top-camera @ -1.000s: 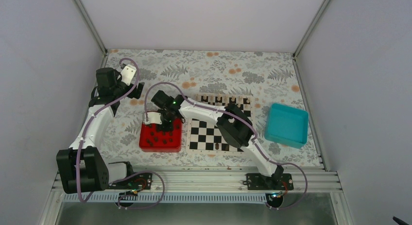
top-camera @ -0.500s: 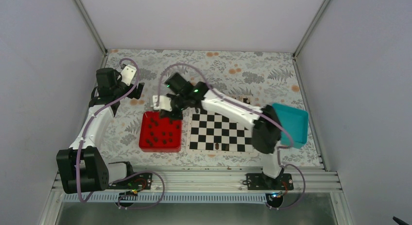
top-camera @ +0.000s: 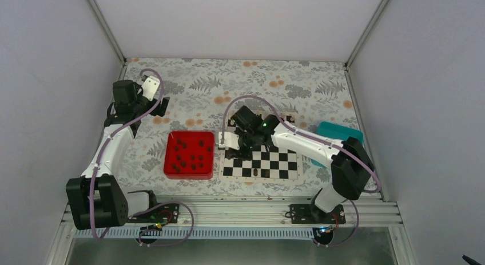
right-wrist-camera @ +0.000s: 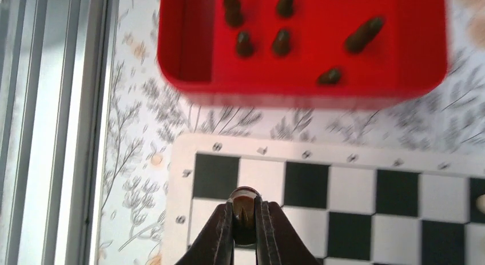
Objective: Set up the chess pieces on the board
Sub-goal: Place the chess piece on the chessboard.
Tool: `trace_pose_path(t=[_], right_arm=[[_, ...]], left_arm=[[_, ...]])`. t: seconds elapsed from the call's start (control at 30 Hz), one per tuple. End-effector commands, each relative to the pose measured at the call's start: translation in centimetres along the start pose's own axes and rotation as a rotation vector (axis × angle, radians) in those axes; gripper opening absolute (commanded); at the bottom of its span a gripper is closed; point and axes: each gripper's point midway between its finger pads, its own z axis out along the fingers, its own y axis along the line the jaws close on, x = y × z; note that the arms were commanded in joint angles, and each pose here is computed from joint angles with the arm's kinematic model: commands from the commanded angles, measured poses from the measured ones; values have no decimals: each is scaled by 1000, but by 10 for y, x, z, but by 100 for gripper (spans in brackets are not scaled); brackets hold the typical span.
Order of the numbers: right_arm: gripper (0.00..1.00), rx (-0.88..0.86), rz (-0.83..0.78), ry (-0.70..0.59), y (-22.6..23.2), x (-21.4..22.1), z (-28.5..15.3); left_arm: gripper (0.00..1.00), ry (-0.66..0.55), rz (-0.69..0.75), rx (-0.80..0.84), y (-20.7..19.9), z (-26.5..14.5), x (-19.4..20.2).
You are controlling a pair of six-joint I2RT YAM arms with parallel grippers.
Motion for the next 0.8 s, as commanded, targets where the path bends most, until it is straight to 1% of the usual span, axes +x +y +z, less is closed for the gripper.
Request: trace_pose_path(t=[0.0,0.17,0.37,0.77], right_arm=[[6,20,8,-4,11,14,-1],[6,-16,26,42,23,42,18],[7,-32,26,75,29,62,34],[7,-45,16,88,30,72,47]], left_arm=[[100,-14,-12,-8,2,-4,-4],[100,-10,-14,-7,2,-3,-4],[100,-1,-14,-13,2,-2,0],[100,10,-14,-20,2,-1,6]])
